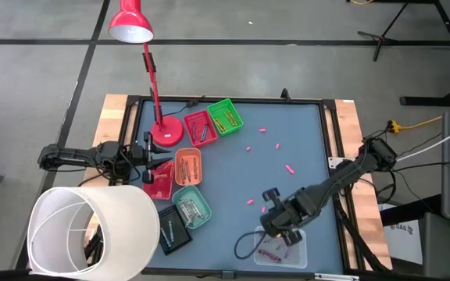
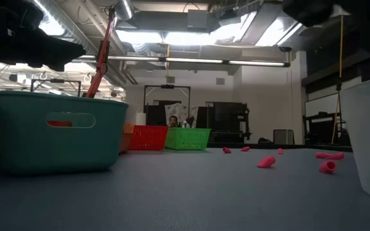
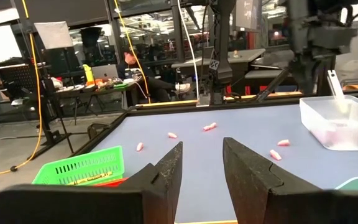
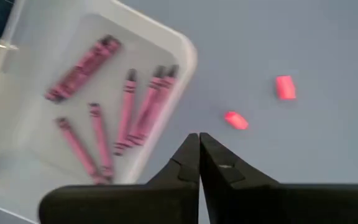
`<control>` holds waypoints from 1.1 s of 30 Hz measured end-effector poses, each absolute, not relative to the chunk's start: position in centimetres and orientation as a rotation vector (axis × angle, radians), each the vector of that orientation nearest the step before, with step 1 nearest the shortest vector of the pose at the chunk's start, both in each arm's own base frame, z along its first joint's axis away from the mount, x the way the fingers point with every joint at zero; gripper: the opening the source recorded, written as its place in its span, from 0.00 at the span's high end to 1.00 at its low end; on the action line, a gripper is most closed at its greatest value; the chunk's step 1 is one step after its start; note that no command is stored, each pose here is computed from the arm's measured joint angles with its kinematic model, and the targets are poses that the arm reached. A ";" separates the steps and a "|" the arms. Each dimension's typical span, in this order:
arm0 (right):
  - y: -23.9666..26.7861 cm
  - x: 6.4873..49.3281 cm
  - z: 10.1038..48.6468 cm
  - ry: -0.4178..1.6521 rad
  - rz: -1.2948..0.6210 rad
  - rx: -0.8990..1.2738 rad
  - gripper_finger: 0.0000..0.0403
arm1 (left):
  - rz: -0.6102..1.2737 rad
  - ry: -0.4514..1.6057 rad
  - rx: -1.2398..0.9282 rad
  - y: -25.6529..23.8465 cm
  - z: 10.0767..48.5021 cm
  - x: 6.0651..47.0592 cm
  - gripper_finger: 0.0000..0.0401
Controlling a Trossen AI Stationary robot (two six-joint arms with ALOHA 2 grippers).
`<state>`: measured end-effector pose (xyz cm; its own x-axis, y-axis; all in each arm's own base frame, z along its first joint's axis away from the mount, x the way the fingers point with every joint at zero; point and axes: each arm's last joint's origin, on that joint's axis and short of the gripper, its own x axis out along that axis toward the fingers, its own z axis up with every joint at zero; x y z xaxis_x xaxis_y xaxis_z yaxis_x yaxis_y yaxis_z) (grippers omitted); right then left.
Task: Sort crayons
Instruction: Return to Home Position
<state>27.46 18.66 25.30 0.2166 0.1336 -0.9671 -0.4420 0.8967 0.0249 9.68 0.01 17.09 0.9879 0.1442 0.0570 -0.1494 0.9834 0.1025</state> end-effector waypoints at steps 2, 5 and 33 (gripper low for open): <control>17.8 27.6 25.8 1.276 0.392 -0.311 0.98 | 0.148 -0.050 0.107 0.0 17.1 9.7 0.75; 16.4 27.4 26.4 1.250 0.376 -0.357 1.00 | 0.148 -0.049 0.107 0.0 17.1 9.7 0.75; 1.2 16.3 21.0 0.450 0.160 -0.096 1.00 | 0.147 -0.049 0.107 0.0 17.1 9.7 0.75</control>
<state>16.25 1.18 20.98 0.8881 0.1321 -0.4402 -0.1744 0.9830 -0.0568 9.68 0.01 17.09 0.9880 0.1439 0.0569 -0.1491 0.9835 0.1028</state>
